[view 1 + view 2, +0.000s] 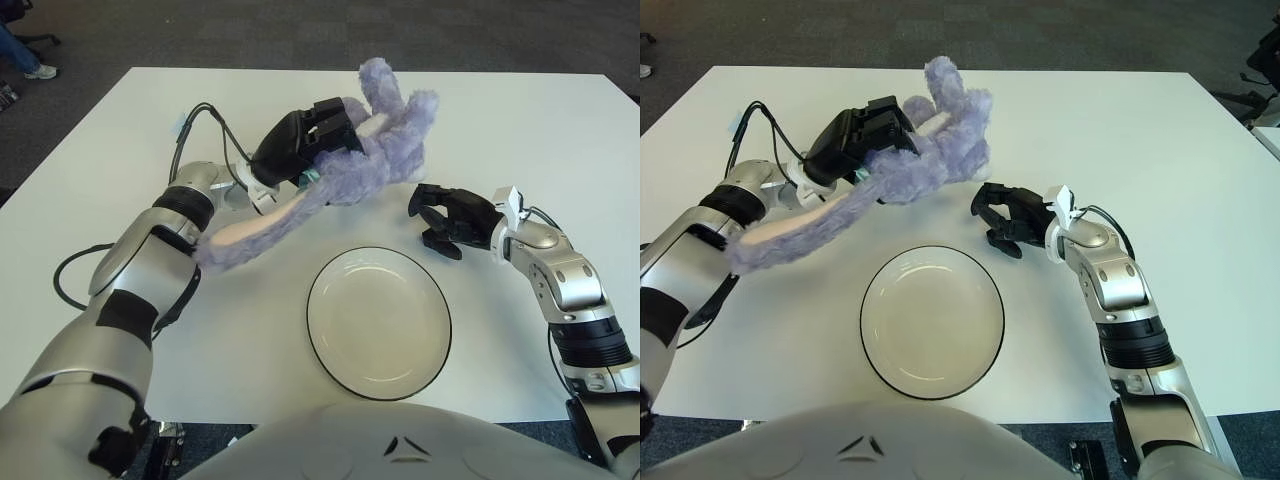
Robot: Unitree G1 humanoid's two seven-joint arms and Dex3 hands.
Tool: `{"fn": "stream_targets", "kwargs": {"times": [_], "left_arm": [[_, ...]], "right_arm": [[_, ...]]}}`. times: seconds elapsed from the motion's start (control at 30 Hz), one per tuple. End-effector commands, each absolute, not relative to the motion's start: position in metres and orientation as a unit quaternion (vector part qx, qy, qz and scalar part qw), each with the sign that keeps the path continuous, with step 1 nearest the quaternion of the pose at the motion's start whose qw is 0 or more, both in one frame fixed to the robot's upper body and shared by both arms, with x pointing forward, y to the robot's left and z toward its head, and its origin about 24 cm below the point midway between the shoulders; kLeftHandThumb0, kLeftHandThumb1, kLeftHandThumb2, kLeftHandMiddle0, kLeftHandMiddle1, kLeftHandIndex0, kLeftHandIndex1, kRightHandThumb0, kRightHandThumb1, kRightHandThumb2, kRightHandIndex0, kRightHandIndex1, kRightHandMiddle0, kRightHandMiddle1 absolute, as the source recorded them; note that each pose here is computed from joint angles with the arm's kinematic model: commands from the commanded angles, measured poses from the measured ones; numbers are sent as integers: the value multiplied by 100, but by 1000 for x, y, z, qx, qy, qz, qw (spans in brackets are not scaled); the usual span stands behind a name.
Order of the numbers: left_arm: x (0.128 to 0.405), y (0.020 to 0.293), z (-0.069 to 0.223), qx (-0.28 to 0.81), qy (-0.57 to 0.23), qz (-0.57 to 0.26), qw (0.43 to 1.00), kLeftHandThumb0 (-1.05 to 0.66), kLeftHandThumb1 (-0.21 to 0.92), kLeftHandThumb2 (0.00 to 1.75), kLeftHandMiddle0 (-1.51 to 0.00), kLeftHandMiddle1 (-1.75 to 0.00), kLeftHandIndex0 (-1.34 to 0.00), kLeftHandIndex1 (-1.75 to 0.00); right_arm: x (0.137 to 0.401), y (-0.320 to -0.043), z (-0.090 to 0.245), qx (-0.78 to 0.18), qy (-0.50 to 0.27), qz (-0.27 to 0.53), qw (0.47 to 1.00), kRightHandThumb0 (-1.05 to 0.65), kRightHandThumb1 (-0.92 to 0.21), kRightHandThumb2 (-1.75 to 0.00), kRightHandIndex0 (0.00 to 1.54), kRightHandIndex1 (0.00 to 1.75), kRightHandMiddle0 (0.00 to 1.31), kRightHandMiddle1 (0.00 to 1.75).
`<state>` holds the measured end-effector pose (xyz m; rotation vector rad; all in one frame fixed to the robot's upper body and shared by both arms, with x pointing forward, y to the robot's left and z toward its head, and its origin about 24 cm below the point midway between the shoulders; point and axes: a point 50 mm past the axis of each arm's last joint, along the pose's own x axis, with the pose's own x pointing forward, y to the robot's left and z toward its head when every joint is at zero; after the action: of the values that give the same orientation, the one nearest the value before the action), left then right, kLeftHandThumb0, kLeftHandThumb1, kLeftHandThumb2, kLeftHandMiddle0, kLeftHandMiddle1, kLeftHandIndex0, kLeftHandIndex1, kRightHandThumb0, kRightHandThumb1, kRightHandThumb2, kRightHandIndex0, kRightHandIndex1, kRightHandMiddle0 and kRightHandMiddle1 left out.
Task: Put the doll into the plate.
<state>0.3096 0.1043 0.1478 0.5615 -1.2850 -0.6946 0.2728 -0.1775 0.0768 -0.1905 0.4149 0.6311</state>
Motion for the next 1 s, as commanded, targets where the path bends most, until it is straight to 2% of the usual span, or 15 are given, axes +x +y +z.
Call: {"fn": "stream_targets", "kwargs": {"times": [0.0, 0.1, 0.13, 0.2, 0.27, 0.4, 0.43, 0.47, 0.57, 0.77, 0.97], "left_arm": [[301, 115, 146, 207, -576, -327, 720, -1, 23, 139, -52, -169, -66, -169], [292, 118, 136, 189, -558, -353, 726, -1, 21, 134, -59, -173, -72, -145], [290, 118, 134, 188, -552, -362, 727, -1, 21, 134, -60, -174, -73, -143], [287, 117, 134, 178, -553, -370, 725, -1, 20, 133, -63, -174, -74, -138], [285, 116, 136, 167, -560, -369, 723, -1, 20, 133, -65, -174, -74, -135], [279, 121, 141, 154, -563, -379, 718, -1, 19, 134, -68, -175, -74, -134], [278, 122, 142, 150, -562, -384, 717, -1, 19, 136, -66, -175, -71, -142], [274, 122, 142, 135, -561, -388, 719, -1, 19, 141, -63, -175, -65, -157], [266, 122, 140, 97, -559, -389, 726, -1, 19, 144, -60, -175, -61, -168], [244, 130, 135, 51, -557, -327, 762, -1, 19, 146, -59, -175, -59, -173], [239, 139, 138, 91, -554, -333, 758, -1, 20, 145, -59, -175, -58, -173]], "right_arm": [[261, -187, 44, -91, 291, 271, 913, -36, -84, -60, 76, 175, 28, 171], [262, -187, 44, -85, 293, 272, 913, -36, -81, -64, 73, 175, 29, 171], [262, -187, 44, -85, 292, 272, 913, -36, -81, -65, 72, 175, 28, 171], [262, -188, 44, -86, 291, 271, 914, -19, -67, -86, 54, 175, 31, 173], [262, -187, 44, -87, 290, 271, 914, -8, -58, -100, 44, 175, 34, 173], [262, -187, 43, -88, 289, 269, 914, -3, -53, -107, 38, 175, 35, 173], [262, -187, 44, -88, 290, 269, 914, -2, -53, -107, 38, 175, 35, 173], [262, -187, 43, -88, 291, 269, 914, -2, -51, -109, 38, 175, 36, 174], [262, -187, 43, -85, 293, 268, 914, -1, -49, -111, 38, 175, 37, 174], [263, -188, 42, -74, 289, 261, 918, -1, -49, -112, 38, 174, 37, 173], [265, -192, 39, -89, 280, 253, 922, -1, -53, -107, 36, 173, 35, 173]]}}
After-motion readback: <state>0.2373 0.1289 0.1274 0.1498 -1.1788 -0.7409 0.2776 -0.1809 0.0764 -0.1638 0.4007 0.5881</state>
